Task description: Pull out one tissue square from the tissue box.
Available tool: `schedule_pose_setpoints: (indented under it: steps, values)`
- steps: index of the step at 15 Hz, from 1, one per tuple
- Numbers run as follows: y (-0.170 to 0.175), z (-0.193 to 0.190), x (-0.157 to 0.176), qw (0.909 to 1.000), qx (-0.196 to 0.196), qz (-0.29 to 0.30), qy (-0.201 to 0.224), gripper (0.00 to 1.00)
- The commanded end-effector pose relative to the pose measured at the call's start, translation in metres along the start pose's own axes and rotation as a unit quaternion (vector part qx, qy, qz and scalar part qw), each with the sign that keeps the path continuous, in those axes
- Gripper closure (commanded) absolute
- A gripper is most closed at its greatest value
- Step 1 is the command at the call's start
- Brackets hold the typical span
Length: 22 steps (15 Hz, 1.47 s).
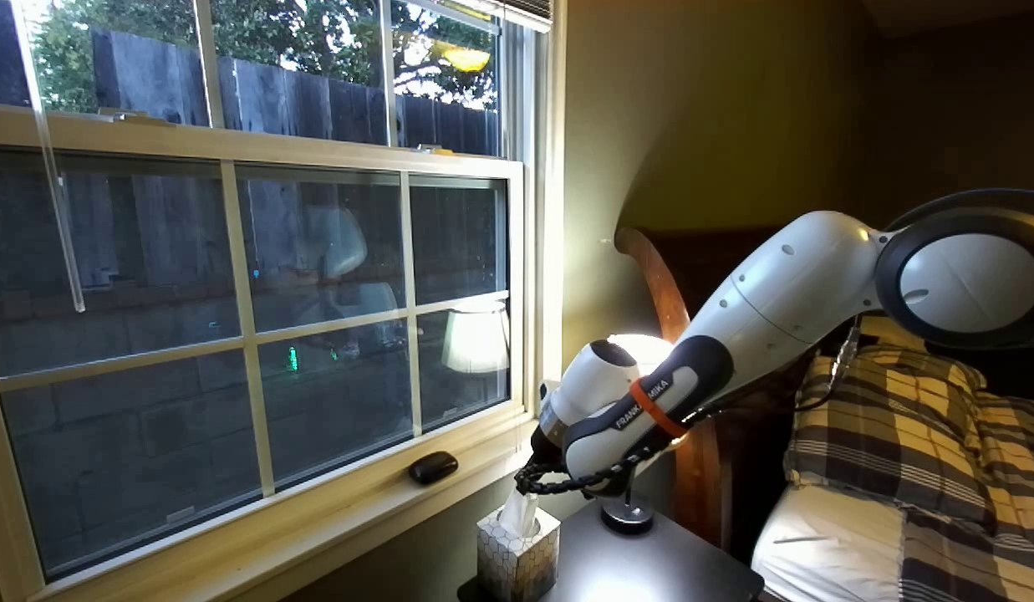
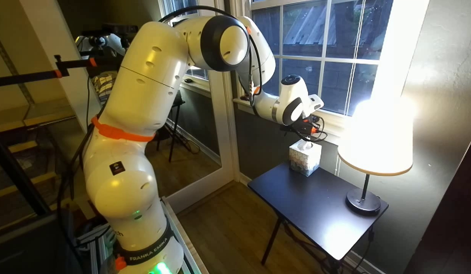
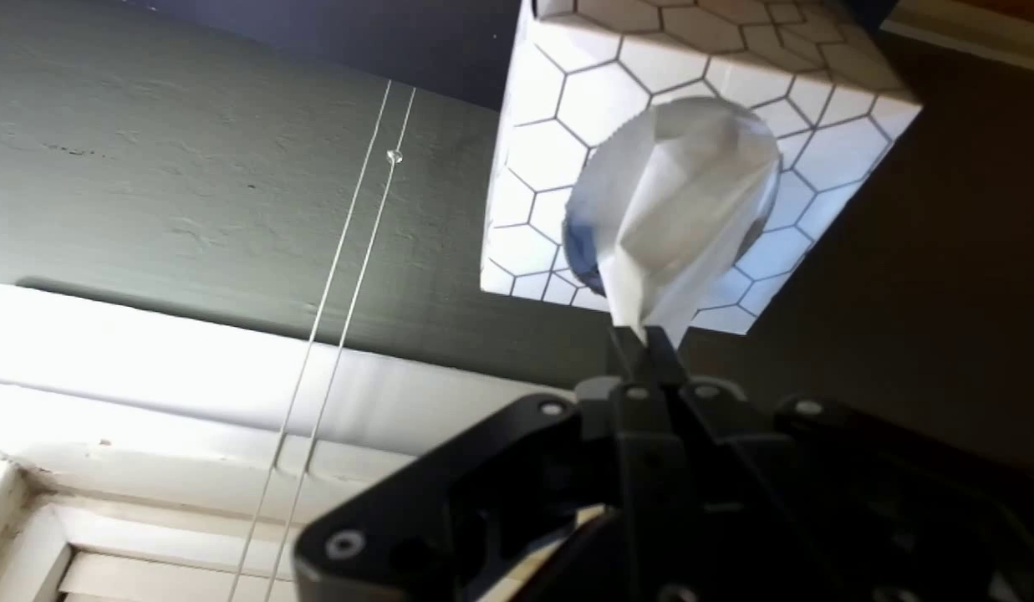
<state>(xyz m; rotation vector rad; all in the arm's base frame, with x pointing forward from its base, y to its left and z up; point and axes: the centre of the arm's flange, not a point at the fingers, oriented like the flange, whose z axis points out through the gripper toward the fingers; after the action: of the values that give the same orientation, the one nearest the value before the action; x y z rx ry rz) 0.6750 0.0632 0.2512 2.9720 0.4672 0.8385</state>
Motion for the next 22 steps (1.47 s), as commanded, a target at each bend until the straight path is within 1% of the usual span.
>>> schedule_pose_setpoints:
  steps: [1, 3, 5, 8, 10, 14, 19, 22]
  values:
    - [-0.008, -0.007, 0.006, 0.9999, -0.001, 0.000, -0.010, 1.00]
    - [-0.011, -0.015, 0.010, 0.9999, -0.008, 0.005, -0.009, 1.00]
    - [-0.014, -0.029, 0.017, 0.9992, -0.033, 0.022, -0.009, 1.00]
    - [-0.013, -0.057, 0.030, 0.9973, -0.057, 0.046, 0.001, 1.00]
    - [-0.014, -0.079, 0.039, 0.9962, -0.064, 0.060, -0.002, 1.00]
    - [-0.026, -0.117, 0.052, 0.9953, -0.062, 0.074, -0.007, 1.00]
    - [-0.034, -0.156, 0.054, 0.9892, -0.106, 0.098, -0.026, 1.00]
    - [-0.040, -0.178, 0.052, 0.9867, -0.121, 0.103, -0.035, 1.00]
